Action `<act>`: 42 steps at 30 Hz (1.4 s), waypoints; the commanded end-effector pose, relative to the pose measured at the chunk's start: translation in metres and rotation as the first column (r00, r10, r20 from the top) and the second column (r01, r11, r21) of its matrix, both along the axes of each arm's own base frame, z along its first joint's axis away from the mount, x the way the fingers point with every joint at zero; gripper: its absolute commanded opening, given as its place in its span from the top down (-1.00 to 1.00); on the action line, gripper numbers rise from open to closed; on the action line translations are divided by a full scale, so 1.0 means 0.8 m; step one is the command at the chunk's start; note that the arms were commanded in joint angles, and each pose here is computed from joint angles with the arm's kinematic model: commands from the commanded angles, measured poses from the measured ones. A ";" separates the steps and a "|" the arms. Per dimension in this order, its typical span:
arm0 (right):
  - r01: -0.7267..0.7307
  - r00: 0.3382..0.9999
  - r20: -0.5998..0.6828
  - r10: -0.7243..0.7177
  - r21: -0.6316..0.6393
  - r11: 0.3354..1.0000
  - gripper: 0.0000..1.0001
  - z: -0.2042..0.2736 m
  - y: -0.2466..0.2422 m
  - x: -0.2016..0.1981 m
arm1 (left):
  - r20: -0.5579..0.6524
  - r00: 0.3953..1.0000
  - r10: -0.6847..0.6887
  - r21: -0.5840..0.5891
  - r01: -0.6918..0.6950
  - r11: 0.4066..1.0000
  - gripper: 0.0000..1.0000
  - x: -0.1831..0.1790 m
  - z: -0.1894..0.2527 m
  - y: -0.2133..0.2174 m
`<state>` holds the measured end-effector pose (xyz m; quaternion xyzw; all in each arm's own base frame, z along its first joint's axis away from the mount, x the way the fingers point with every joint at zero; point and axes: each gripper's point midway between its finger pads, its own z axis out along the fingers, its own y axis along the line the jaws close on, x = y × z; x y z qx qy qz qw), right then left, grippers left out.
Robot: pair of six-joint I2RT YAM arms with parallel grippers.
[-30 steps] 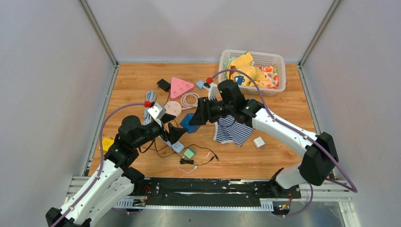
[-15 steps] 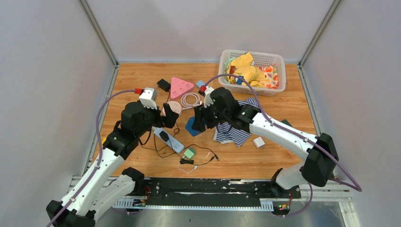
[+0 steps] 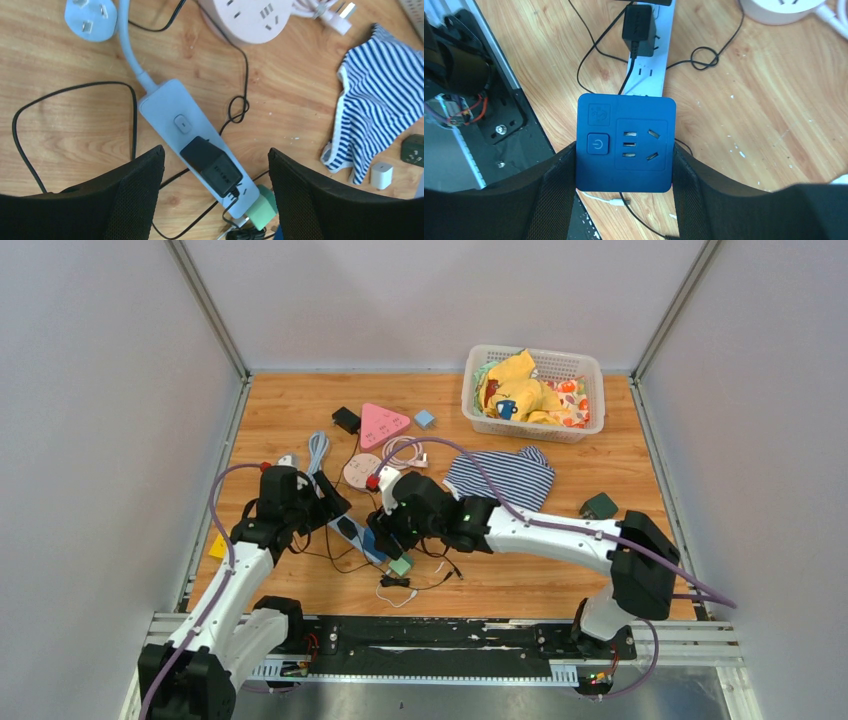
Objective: Insert the plug
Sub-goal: Insert the plug into the socket.
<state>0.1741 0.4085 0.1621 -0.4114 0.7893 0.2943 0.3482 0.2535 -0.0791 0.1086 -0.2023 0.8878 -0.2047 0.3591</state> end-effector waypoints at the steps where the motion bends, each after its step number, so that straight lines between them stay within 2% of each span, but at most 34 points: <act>1: 0.015 0.992 0.124 -0.015 0.002 1.000 1.00 0.009 0.031 0.010 | -0.042 0.999 0.011 -0.030 -0.013 0.999 -0.51 -0.004 -0.017 -0.003; 9: 0.044 0.988 0.148 -0.039 -0.031 0.999 1.00 -0.014 0.038 0.013 | -0.064 0.997 -0.032 -0.015 0.031 0.999 -0.07 -0.007 -0.032 -0.005; 18: 0.048 0.989 0.144 -0.045 -0.019 0.999 0.99 -0.026 0.048 0.015 | -0.083 0.996 -0.022 0.000 0.022 1.000 0.19 -0.010 -0.040 -0.002; 24: 0.056 0.989 0.140 -0.049 -0.044 0.997 1.00 -0.040 0.047 0.016 | -0.088 0.996 -0.018 0.003 0.018 1.000 0.27 -0.010 -0.042 -0.001; 42: 0.074 0.991 0.116 -0.070 -0.038 0.997 1.00 -0.064 0.054 0.017 | -0.093 0.995 -0.020 0.005 0.021 1.000 0.31 -0.011 -0.043 -0.001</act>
